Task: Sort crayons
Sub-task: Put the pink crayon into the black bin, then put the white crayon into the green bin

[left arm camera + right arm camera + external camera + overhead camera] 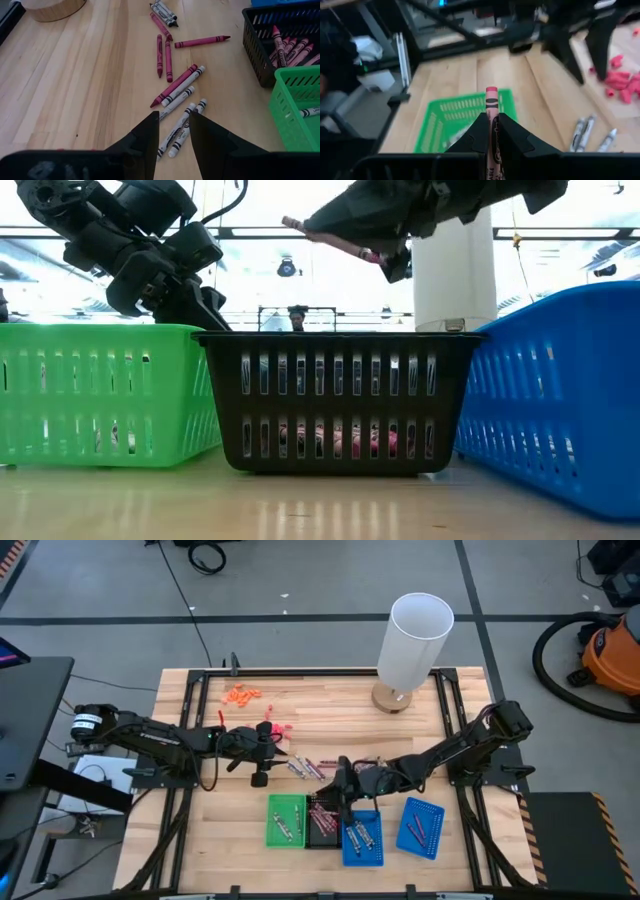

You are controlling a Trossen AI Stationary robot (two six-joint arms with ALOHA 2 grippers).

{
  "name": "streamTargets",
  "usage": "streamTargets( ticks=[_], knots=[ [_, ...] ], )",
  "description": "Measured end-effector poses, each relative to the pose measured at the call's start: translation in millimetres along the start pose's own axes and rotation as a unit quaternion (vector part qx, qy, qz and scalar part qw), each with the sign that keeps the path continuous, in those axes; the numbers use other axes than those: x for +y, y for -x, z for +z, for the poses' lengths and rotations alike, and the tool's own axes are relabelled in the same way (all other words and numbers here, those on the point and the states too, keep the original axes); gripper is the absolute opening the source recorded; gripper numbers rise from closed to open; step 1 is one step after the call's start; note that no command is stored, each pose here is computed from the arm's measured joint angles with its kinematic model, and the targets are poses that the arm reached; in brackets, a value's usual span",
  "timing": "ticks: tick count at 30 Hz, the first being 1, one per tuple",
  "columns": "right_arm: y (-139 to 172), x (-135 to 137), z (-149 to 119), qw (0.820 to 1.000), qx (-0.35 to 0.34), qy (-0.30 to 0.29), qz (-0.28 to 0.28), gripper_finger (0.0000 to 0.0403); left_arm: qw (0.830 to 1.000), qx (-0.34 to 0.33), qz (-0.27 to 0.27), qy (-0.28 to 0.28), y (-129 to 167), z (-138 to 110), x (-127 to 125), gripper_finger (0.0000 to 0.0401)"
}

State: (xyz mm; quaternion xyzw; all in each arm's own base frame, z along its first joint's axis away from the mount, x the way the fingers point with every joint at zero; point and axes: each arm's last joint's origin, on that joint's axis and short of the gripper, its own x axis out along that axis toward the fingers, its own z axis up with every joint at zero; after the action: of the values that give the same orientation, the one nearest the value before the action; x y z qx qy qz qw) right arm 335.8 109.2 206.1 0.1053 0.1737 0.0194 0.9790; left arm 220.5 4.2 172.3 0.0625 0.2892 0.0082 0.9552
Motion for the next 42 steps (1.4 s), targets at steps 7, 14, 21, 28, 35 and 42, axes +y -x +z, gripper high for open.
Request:
streamTargets(
  ticks=[7,14,21,28,35,42],
  knots=[
    [-13.0,2.7,-20.3,0.999,0.032,0.022,0.02,0.0032,1.0,-0.001,0.0,0.0,0.0,0.2,-0.1,0.0117],
    [-26.0,0.1,-40.9,0.996,0.075,0.023,0.049,0.0032,1.0,-0.002,0.0,0.003,0.0,0.4,0.0,0.0117],
    [-31.2,-2.8,-50.7,0.995,0.091,0.028,0.034,0.0032,1.0,-0.001,0.0,0.004,0.1,0.3,0.0,0.0117],
    [-42.2,-6.6,-70.1,0.993,0.112,0.028,0.031,0.0036,1.0,0.0,0.0,0.004,0.0,-0.1,0.0,0.0117],
    [-45.1,-10.1,-74.2,0.993,0.113,0.018,0.013,0.0063,1.0,0.0,0.0,0.004,0.0,-0.1,-0.1,0.0117],
    [-45.0,-11.9,-72.4,0.993,0.112,0.017,0.011,0.0076,1.0,0.0,0.0,0.004,0.0,0.0,-0.1,0.0117]
  ],
)
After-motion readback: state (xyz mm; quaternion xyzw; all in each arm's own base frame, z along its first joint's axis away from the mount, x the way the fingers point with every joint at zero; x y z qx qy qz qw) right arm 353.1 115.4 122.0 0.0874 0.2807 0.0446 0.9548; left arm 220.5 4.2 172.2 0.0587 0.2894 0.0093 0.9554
